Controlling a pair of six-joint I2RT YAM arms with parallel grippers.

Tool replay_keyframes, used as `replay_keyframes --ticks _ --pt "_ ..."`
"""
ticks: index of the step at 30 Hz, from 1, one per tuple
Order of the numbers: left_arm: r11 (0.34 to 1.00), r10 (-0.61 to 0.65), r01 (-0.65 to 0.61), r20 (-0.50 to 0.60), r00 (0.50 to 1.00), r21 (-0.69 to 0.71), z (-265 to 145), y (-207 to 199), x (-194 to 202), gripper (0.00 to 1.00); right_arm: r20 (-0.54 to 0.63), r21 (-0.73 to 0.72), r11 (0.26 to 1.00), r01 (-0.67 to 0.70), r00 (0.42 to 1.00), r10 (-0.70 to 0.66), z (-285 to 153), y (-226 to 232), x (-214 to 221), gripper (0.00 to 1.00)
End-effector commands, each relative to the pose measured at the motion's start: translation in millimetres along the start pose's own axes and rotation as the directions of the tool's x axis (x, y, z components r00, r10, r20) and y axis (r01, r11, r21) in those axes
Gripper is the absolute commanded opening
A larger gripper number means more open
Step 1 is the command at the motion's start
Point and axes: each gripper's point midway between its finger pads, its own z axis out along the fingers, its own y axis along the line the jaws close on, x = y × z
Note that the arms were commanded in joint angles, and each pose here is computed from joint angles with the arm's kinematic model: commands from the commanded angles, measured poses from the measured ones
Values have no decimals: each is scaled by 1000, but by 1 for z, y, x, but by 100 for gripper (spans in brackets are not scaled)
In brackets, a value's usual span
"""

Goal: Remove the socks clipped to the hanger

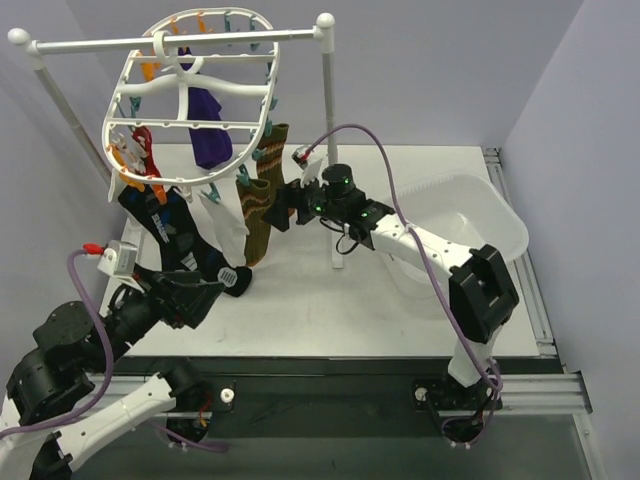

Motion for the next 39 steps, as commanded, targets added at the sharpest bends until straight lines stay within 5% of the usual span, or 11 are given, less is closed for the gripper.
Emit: replay_keyframes --ticks 1,12,20,26,31,39 --pt "997 -52 46 122 991 57 -9 -12 -30 81 182 -134 981 139 977 -114 16 23 -31 85" --pt "998 -46 41 129 991 42 -18 -8 -33 82 124 -78 992 99 988 -89 66 3 30 88" --pt "996 -59 51 102 993 72 -17 -19 -37 82 136 -114 993 30 991 -14 73 12 31 82" --pt "994 -72 63 95 993 93 -18 -25 -38 82 132 -191 982 3 991 23 73 30 28 51" --pt "988 -83 76 46 996 131 -15 -35 -32 82 91 -157 987 -45 994 60 56 33 34 0" --pt "984 -63 64 -8 998 165 -17 -44 -27 82 -83 -16 995 -97 992 96 -27 65 71 0"
